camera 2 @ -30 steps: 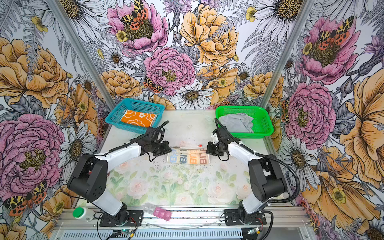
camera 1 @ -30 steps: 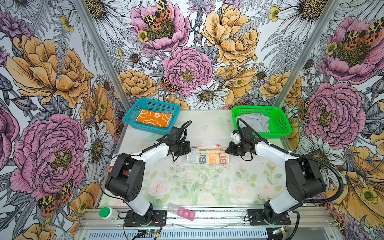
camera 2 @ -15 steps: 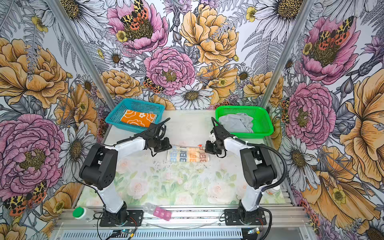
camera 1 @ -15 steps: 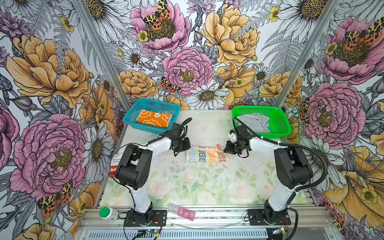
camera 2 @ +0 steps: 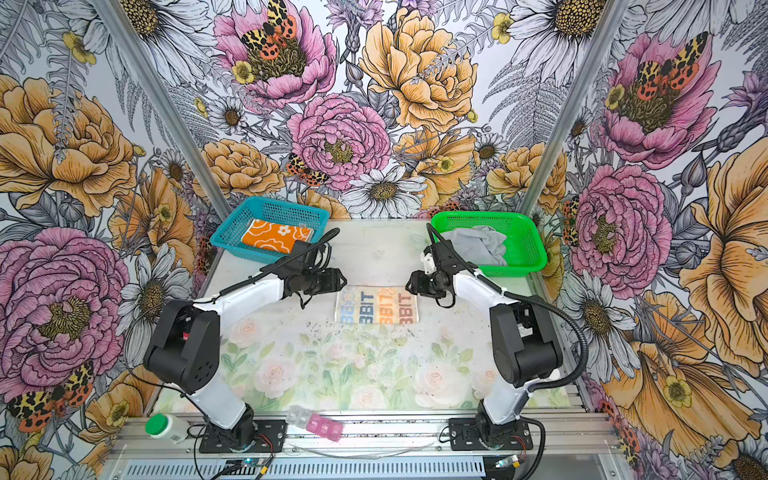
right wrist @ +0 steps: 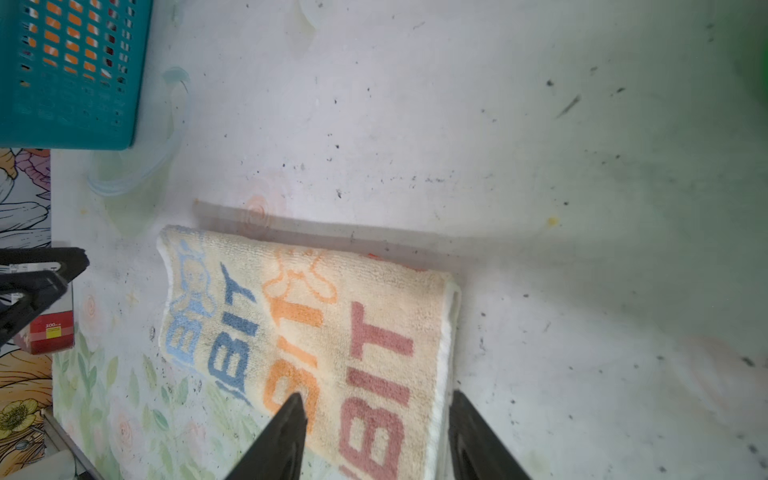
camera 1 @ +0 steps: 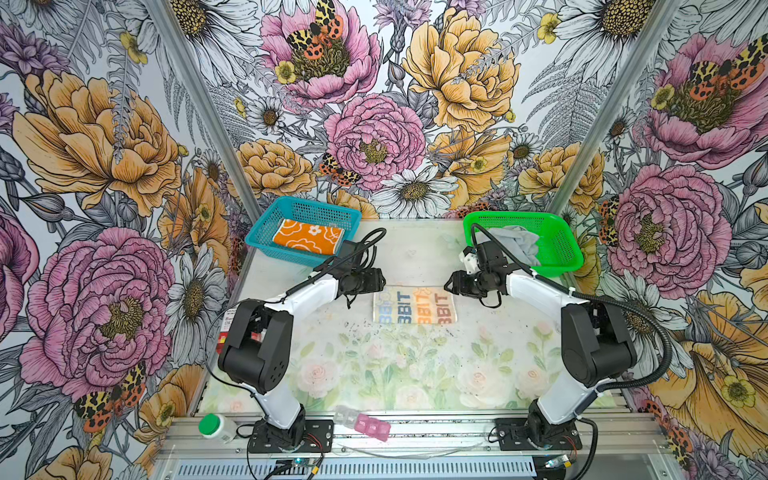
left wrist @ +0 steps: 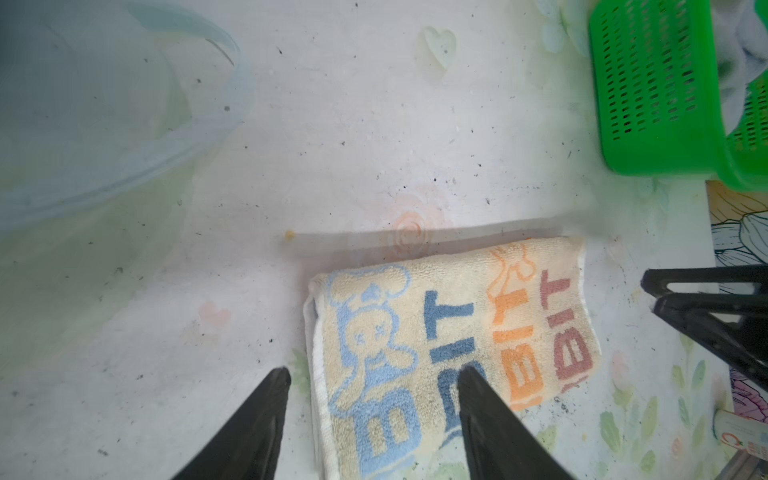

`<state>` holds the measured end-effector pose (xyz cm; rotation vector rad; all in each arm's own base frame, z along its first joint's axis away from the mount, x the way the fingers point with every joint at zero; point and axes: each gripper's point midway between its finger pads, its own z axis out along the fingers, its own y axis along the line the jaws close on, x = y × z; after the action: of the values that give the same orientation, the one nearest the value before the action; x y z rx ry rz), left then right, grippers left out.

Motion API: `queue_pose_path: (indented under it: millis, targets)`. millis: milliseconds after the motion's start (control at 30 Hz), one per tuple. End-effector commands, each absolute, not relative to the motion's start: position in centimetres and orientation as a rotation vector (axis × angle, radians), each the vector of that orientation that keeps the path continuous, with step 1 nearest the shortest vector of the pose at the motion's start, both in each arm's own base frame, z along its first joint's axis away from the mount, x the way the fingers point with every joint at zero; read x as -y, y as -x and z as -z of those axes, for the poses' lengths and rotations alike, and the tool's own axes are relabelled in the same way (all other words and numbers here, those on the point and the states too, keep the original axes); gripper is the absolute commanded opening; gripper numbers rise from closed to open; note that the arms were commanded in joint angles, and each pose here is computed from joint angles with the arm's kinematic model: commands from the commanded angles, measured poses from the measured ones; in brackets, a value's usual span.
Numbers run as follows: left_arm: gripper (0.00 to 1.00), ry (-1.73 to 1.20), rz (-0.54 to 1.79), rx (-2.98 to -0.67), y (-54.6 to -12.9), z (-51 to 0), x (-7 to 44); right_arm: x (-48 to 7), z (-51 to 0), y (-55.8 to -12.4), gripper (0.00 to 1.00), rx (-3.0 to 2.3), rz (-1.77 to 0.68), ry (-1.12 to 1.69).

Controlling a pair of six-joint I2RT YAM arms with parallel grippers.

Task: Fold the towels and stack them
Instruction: 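Lower the folded edge onto the towel and open both grippers, then grasp the folded towel's end nearest the left gripper with the left gripper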

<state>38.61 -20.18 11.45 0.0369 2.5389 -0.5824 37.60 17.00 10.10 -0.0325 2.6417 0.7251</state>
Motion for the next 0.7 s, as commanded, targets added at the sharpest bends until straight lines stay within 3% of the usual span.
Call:
queue_pose_path:
  millis: [0, 233, 400, 667]
  targets:
    - [0.65, -0.079, 0.564, -2.532, -37.2, -10.7, 20.5, -18.2, -11.3, -36.5, 0.58, -2.609, -0.772, 0.084]
    - [0.48, -0.027, 0.928, -2.458, -35.4, -10.3, 24.8, -23.3, -10.1, -35.8, 0.59, -2.623, -0.906, 0.161]
    - [0.48, 0.027, 0.885, -2.506, -34.8, -8.3, 25.0, -24.7, -7.5, -36.3, 0.60, -2.652, -0.949, 0.120]
    - [0.48, 0.141, 0.765, -2.655, -33.6, -3.1, 23.0, -21.6, -4.2, -36.6, 0.60, -2.718, -0.876, -0.012]
